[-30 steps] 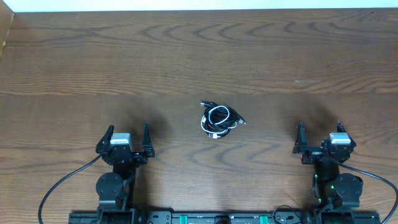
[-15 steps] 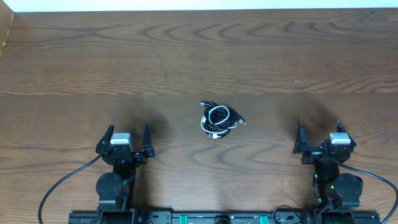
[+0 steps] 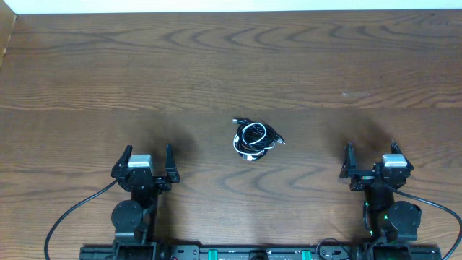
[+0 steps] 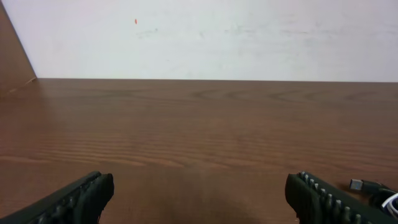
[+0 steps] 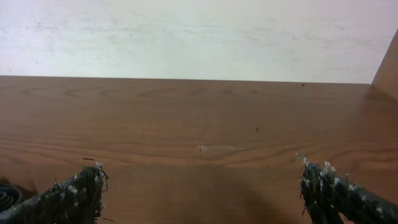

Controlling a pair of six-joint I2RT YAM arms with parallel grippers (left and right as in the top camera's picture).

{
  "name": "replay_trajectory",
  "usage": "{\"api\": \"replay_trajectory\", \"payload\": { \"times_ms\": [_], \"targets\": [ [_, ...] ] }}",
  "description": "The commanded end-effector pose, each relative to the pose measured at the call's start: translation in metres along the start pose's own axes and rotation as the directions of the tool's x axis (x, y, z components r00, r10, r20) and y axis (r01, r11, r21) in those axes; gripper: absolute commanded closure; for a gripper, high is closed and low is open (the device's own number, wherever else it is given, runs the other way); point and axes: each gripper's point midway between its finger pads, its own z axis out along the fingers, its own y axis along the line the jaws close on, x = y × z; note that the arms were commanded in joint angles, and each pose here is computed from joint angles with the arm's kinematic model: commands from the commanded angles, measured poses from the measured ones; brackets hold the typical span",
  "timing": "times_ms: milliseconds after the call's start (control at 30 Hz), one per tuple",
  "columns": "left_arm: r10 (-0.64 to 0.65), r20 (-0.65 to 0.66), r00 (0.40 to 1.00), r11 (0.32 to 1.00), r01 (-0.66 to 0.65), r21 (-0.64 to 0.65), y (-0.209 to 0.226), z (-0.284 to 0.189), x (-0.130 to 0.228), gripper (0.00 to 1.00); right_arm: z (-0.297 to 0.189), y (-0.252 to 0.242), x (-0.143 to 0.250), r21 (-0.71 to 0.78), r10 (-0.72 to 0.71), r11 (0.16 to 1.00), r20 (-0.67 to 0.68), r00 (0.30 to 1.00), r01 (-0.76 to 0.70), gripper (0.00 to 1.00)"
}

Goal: Untangle cables

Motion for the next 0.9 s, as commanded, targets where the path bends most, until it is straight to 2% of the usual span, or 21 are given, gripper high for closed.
{"api": "replay_trajectory", "payload": {
  "times_ms": [0,467,567,633,700,767,833,867],
  "targets": [
    [0.004,-0.053,0.999,0.999,-0.006,-0.036,0.007,0.000,0.016,0.06,0.000,0.001,0.001,-0.001,-0.005,1.000,0.001,1.000,0.005,0.01],
    [0.002,-0.051,0.999,0.999,-0.004,-0.034,0.006,0.000,0.016,0.06,0.000,0.001,0.001,-0.001,-0.005,1.000,0.001,1.000,0.005,0.01],
    [-0.086,-0.049,0.995,0.992,0.090,0.089,-0.016,0.000,0.013,0.06,0.000,0.001,0.001,-0.001,-0.005,1.000,0.001,1.000,0.005,0.01],
    [-0.238,-0.098,0.966,0.931,0.255,0.260,-0.047,-0.006,0.010,0.06,0.000,0.001,0.001,-0.001,-0.005,1.000,0.001,1.000,0.005,0.01],
    [-0.375,-0.221,0.900,0.800,0.434,0.413,-0.080,-0.019,0.008,0.06,0.000,0.001,0.001,-0.001,-0.005,1.000,0.001,1.000,0.005,0.01],
    [-0.437,-0.327,0.838,0.688,0.546,0.478,-0.099,-0.031,0.007,0.07,0.000,0.001,0.001,-0.001,-0.005,1.000,0.001,1.000,0.005,0.01],
    [-0.497,-0.331,0.802,0.642,0.596,0.482,-0.100,-0.032,-0.005,0.07,0.000,0.001,0.001,-0.001,-0.005,1.000,0.001,1.000,0.005,0.01],
    [-0.513,-0.303,0.803,0.628,0.592,0.505,-0.100,-0.033,-0.016,0.06,0.000,0.001,0.001,-0.001,-0.005,1.000,0.001,1.000,0.005,0.01]
  ]
}}
